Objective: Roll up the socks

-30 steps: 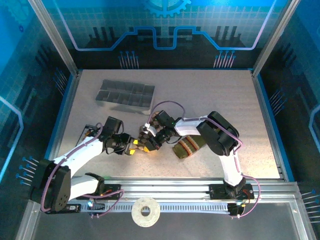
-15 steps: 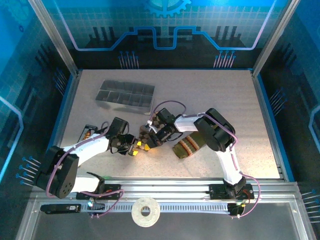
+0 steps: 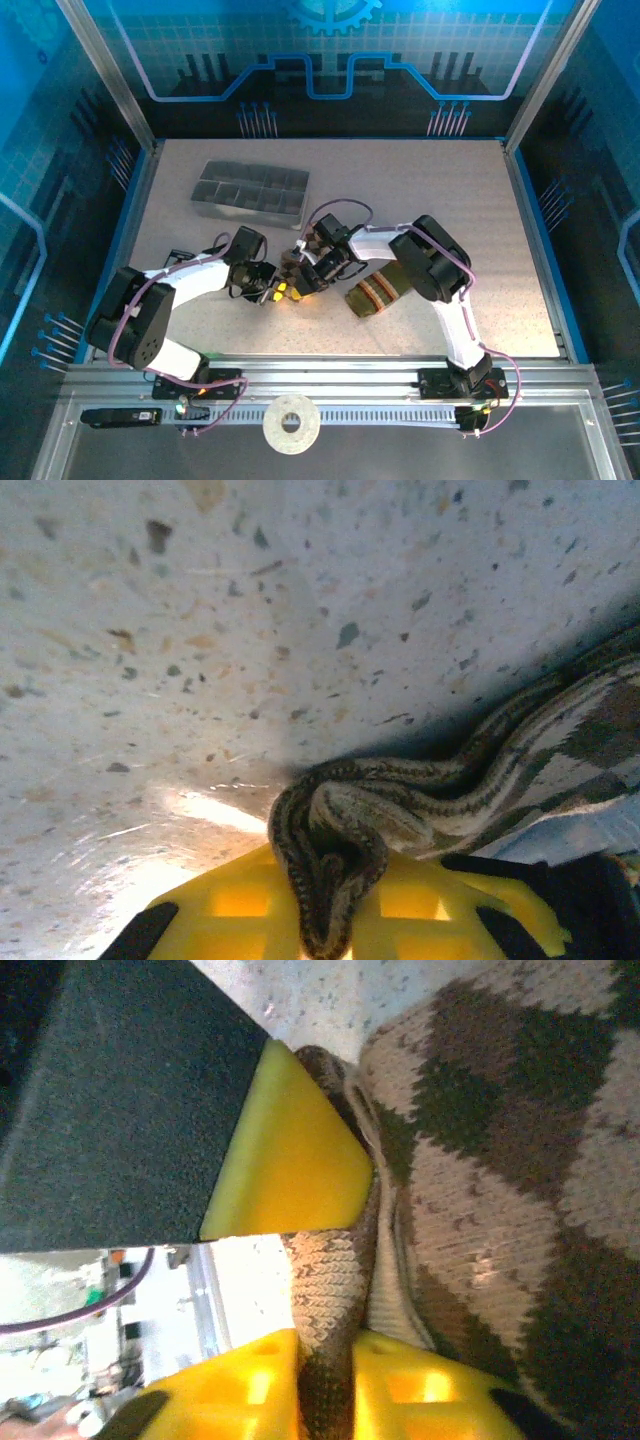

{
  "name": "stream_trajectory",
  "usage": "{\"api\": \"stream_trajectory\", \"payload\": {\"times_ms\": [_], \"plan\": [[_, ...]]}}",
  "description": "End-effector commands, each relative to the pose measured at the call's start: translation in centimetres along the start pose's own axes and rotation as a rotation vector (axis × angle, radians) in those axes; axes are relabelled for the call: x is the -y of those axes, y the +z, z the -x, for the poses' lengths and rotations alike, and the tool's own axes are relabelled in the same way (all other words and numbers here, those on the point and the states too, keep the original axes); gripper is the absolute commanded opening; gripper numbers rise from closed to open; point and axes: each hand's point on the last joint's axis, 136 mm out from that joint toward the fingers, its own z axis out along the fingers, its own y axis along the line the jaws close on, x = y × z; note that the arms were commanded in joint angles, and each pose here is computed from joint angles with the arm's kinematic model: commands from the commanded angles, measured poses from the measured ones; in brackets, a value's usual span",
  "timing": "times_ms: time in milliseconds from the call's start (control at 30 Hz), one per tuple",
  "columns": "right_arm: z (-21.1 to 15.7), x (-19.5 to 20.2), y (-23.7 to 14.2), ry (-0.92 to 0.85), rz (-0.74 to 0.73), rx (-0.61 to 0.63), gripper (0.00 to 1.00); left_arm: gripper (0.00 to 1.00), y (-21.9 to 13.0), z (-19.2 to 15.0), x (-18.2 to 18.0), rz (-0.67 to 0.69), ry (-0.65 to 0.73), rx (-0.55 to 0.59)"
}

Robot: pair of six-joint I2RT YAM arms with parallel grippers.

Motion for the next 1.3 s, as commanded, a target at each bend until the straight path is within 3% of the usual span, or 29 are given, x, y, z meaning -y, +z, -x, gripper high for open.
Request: {"api": "stream_trajectory", "payload": {"times_ms": [0, 133, 267, 500, 667, 867, 1167, 1267], "plan": [[-2.8, 2.6, -0.7, -0.095, -0.247, -0.026, 0.3, 0.08, 0.8, 0.9, -4.9, 0.19, -0.046, 0.047], [-1.8, -1.2, -3.3, -0.485, -0.358, 0.17, 0.39, 0.08, 0.4, 0.9, -4.6, 0.205, -0.04, 0.051], [-2.4, -2.6, -4.6, -0.849, -0.604, 0.313, 0.58, 0.09, 0.1, 0.9, -4.0, 0.208, -0.026, 0.054], [-0.9, -2.8, -3.7, -1.127, -0.915, 0.247, 0.6, 0.1, 0.1, 0.7, -3.3, 0.206, -0.016, 0.04], [0.9, -3.2, -2.0, -1.214, -0.931, 0.207, 0.58, 0.1, 0.3, 0.7, -3.1, 0.207, -0.014, 0.034], [1.1, -2.1, 0.2, -1.223, -0.904, 0.154, 0.49, 0.1, 0.5, 0.6, -2.9, 0.202, -0.006, 0.025], [0.4, 1.1, 1.3, -1.086, -0.896, 0.097, 0.13, 0.12, 0.1, 0.4, -2.3, 0.179, -0.006, 0.021], [-1.0, 1.9, 1.6, -1.019, -0.85, 0.053, 0.04, 0.19, -1.1, 0.4, -1.6, 0.14, -0.008, 0.043]]}}
